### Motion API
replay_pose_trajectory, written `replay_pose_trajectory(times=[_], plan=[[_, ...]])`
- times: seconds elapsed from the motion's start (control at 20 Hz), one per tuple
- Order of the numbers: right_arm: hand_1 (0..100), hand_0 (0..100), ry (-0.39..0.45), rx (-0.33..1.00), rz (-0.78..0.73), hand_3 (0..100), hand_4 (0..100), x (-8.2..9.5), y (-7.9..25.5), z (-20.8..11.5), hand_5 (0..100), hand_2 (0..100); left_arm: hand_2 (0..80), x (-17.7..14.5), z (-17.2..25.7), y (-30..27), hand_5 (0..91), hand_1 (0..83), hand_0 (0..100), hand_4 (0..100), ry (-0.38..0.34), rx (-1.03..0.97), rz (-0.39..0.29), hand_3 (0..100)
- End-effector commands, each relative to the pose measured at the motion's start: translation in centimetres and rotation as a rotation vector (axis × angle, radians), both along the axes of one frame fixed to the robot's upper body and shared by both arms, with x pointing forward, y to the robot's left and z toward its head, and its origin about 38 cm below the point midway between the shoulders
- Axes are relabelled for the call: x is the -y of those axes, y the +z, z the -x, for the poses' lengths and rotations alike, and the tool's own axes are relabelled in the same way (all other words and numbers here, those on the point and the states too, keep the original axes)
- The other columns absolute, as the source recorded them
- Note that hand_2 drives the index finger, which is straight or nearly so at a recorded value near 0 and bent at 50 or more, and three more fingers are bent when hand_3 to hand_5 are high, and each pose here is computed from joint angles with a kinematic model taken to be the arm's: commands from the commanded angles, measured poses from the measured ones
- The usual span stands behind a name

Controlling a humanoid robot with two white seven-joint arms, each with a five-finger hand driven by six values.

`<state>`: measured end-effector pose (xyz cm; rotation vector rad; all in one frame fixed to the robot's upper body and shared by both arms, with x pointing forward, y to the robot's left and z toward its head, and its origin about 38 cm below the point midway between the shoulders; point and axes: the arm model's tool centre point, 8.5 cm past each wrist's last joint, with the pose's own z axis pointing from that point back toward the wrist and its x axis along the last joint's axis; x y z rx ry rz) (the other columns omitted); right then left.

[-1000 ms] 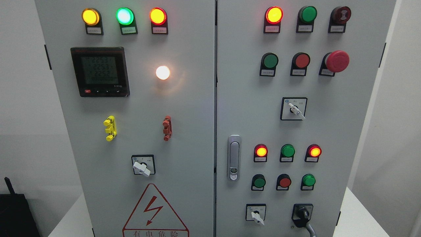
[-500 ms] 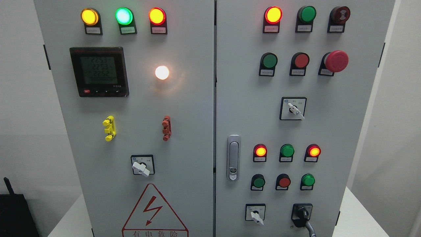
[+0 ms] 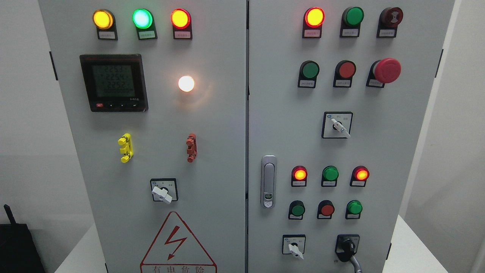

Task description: Trip black knob to open circuit

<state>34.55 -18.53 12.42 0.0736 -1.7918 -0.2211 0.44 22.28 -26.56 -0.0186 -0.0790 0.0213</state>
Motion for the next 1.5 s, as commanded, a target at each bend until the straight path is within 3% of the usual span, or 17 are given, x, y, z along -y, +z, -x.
replay_pose_trajectory(times=[0.0,1.45], plan=[[4,0,0.067,0.055,-0.001,100,100,-1.68,1.56,-0.06,100,0,0.0,0.09,-0.19,0.0,0.0,38.9,12,0,0.003,0.005,0.001,0],[4,0,0.093,0.084,-0.009,100,100,-2.62,2.56,-0.41,100,0,0.0,0.09,-0.19,0.0,0.0,38.9,12,0,0.003,0.005,0.001,0]])
